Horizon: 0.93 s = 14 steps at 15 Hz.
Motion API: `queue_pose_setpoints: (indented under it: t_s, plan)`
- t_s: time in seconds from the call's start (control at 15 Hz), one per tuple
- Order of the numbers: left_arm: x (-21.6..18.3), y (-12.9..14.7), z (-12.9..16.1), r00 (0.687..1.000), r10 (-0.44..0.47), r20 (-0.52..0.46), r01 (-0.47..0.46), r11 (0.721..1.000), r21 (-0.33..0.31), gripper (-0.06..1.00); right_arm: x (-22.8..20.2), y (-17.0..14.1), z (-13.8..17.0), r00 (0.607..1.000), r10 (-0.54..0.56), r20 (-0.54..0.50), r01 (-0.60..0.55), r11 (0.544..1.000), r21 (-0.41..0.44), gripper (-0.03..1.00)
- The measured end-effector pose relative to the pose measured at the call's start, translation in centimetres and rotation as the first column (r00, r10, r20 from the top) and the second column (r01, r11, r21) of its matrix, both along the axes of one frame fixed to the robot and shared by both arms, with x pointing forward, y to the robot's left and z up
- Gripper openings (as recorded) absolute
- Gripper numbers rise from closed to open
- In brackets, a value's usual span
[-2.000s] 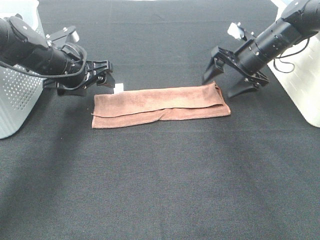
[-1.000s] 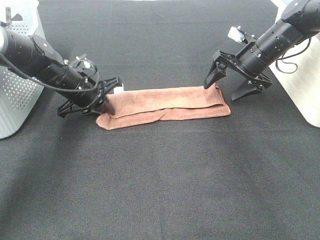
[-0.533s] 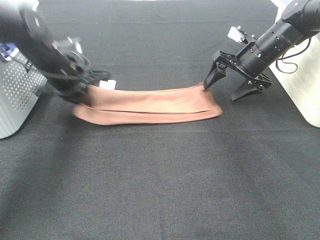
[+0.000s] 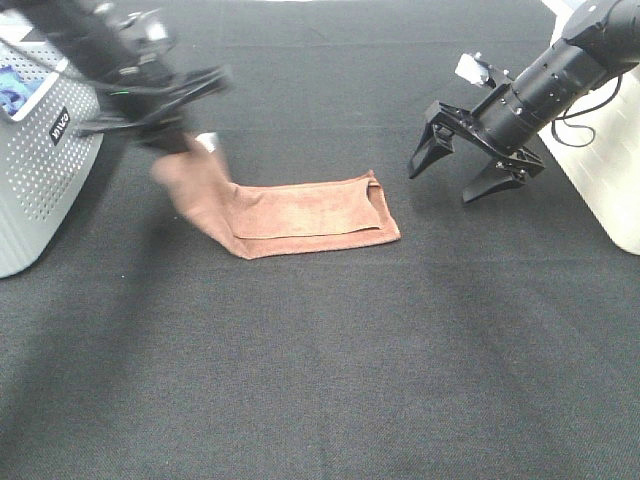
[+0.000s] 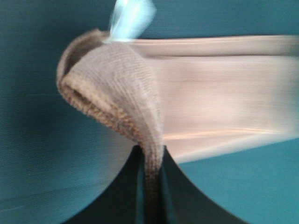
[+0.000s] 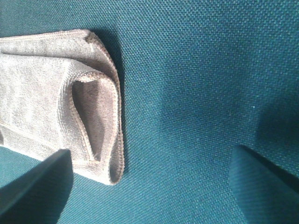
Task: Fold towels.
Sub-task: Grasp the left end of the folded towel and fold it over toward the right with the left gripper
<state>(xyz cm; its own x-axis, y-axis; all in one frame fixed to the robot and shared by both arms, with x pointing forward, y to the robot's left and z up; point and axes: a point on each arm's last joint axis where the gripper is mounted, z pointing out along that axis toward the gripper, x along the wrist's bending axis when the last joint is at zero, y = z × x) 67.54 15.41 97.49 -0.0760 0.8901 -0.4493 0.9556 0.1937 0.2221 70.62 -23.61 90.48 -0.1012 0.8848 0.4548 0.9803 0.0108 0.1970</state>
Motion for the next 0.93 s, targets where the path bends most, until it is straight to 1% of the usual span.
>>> queue_pose_setpoints:
  t_s: [0.13,0.27,0.33,0.53,0.6,0.67,0.73,0.8,0.87,0.93]
  plan:
    - [0.3,-2.6,-0.9,1.0,0.012,0.008,-0.011,0.988,-0.153,0.03,0.0,0.0,0.0,1.0,0.0,-0.001,0.0,1.0,0.0,0.85]
    - [0.7,-5.1,-2.8,0.999,0.047,0.015,-0.041,0.966,-0.254,0.03,0.0,0.0,0.0,1.0,0.0,-0.001,0.0,1.0,0.002,0.85]
    - [0.7,-6.7,-4.2,0.998,0.063,0.019,-0.055,0.957,-0.286,0.03,0.0,0.0,0.0,1.0,0.0,-0.001,0.0,1.0,0.002,0.85]
    - [0.7,-9.3,-6.5,0.999,0.043,0.023,-0.035,0.956,-0.29,0.03,0.0,0.1,0.0,1.0,-0.004,-0.002,0.004,1.0,0.01,0.85]
    - [0.9,-9.9,-7.1,0.999,0.036,0.021,-0.029,0.956,-0.291,0.05,0.0,0.1,0.1,1.0,-0.006,-0.006,0.006,1.0,0.018,0.85]
    - [0.9,-10.5,-7.5,0.999,0.033,0.017,-0.026,0.954,-0.297,0.09,-0.1,0.2,0.1,1.0,-0.005,-0.012,0.006,1.0,0.026,0.85]
    - [1.0,-11.0,-7.7,0.999,0.045,0.019,-0.036,0.949,-0.312,0.15,-0.1,0.2,0.1,1.0,-0.006,-0.014,0.007,1.0,0.03,0.85]
    - [1.0,-11.7,-7.5,0.998,0.066,0.019,-0.055,0.938,-0.343,0.31,-0.1,0.3,0.1,1.0,-0.005,-0.019,0.006,0.999,0.036,0.85]
    - [0.9,-12.3,-7.2,0.996,0.084,0.012,-0.074,0.924,-0.374,0.44,-0.1,0.3,0.1,1.0,-0.006,-0.019,0.006,0.999,0.037,0.85]
    - [1.0,-12.6,-6.9,0.995,0.097,0.007,-0.086,0.911,-0.403,0.53,-0.1,0.3,0.1,1.0,-0.006,-0.019,0.006,0.999,0.037,0.85]
